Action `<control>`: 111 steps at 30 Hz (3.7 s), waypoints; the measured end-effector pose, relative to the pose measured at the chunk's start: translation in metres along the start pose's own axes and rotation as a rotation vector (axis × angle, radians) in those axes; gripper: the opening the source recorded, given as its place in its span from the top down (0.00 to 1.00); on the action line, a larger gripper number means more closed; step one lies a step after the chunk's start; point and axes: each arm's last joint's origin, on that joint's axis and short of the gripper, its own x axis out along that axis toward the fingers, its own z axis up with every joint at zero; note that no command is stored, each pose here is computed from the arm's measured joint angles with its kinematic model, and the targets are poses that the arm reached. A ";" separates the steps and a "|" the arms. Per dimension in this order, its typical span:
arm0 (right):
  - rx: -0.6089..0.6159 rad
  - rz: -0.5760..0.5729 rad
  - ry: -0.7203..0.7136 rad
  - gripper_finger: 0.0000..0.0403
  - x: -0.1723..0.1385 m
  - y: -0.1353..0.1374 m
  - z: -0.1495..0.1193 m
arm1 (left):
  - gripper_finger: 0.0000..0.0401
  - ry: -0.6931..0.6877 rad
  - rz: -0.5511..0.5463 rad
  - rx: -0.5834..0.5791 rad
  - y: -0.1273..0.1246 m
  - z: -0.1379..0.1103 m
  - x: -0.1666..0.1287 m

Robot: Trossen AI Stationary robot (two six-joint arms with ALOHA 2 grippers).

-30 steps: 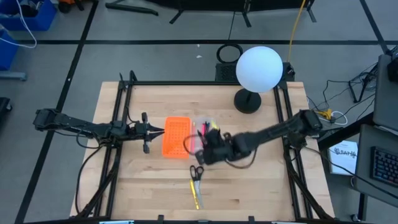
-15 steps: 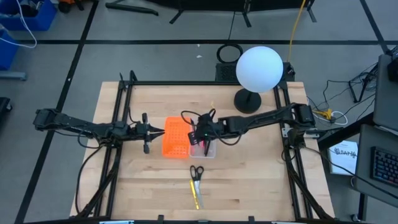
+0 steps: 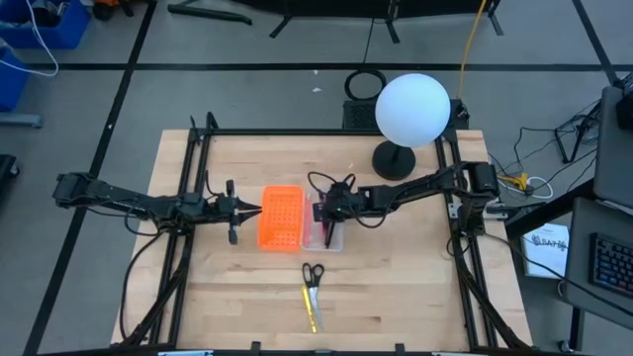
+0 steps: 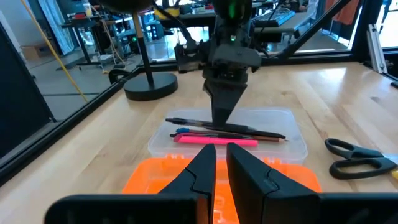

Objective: Pick & place school supplies into a supply box
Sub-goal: Put the black transparent pen into the supply box, then put the yellow marker pen into the supply box

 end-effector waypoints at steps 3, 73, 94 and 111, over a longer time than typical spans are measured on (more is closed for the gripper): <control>-0.006 -0.017 0.004 0.95 0.001 -0.004 0.001 | 0.88 0.000 0.000 0.000 0.000 0.000 0.000; -1.305 0.437 -0.502 1.00 -0.088 -0.063 -0.077 | 0.99 0.165 -0.139 -0.448 -0.066 0.016 -0.012; -1.467 0.621 -0.508 1.00 -0.108 -0.057 -0.122 | 0.99 0.813 -0.314 -0.201 -0.232 0.096 0.155; -1.483 0.629 -0.542 1.00 -0.110 -0.056 -0.121 | 0.60 0.976 -0.475 0.455 -0.264 0.100 0.203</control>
